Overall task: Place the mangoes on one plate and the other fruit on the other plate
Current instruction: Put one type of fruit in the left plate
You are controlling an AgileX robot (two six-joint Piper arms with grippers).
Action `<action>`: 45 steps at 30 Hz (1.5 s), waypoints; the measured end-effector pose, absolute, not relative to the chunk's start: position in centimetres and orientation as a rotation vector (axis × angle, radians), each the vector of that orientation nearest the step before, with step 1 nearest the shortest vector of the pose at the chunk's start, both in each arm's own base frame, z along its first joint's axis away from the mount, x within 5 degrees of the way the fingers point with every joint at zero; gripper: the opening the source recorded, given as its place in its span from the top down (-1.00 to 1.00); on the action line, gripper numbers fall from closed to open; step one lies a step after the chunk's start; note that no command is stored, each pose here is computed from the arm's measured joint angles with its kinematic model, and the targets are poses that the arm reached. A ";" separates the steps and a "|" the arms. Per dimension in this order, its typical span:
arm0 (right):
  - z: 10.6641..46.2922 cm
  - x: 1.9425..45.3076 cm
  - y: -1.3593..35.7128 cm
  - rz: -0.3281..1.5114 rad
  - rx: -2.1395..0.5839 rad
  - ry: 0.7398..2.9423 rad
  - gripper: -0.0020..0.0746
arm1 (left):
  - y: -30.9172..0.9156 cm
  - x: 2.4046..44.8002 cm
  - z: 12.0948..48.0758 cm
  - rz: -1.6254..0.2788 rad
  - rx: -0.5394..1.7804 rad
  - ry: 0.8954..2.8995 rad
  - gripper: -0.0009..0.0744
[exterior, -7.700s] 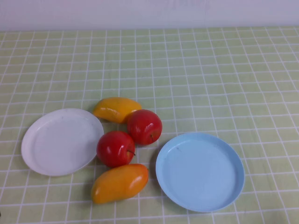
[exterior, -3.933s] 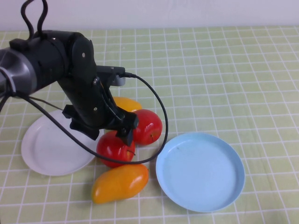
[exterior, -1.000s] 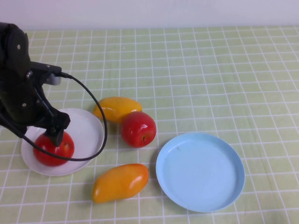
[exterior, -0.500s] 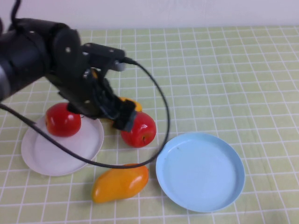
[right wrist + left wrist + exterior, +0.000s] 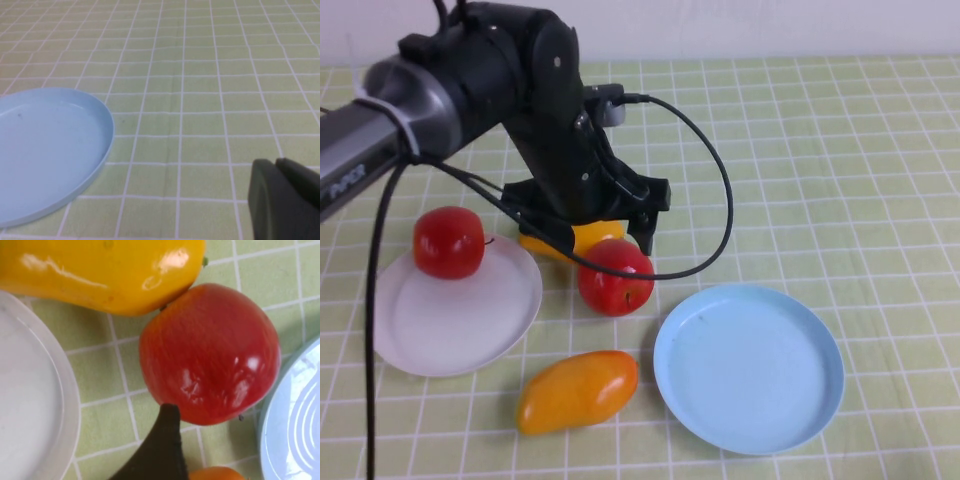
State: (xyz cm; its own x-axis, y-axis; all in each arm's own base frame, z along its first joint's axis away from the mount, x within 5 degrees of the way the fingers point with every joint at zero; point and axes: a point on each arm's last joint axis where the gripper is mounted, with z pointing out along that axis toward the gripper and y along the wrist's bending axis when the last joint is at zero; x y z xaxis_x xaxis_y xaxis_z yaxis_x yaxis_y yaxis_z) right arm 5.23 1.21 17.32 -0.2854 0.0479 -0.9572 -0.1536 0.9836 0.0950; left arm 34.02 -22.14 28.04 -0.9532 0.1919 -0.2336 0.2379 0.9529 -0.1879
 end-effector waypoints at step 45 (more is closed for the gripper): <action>17.3 5.2 1.2 0.188 -0.070 1.851 0.99 | -23.5 36.6 23.2 -0.207 0.140 3.016 -0.56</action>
State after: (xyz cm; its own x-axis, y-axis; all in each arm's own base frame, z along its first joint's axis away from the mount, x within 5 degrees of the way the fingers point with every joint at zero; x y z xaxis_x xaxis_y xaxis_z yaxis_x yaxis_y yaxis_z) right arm 5.24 1.16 17.32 -0.2848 0.0490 -0.9573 -0.1446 0.9851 0.0934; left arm 36.55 -23.49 23.20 -0.9891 0.0838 -0.1209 0.0996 0.9864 -0.1305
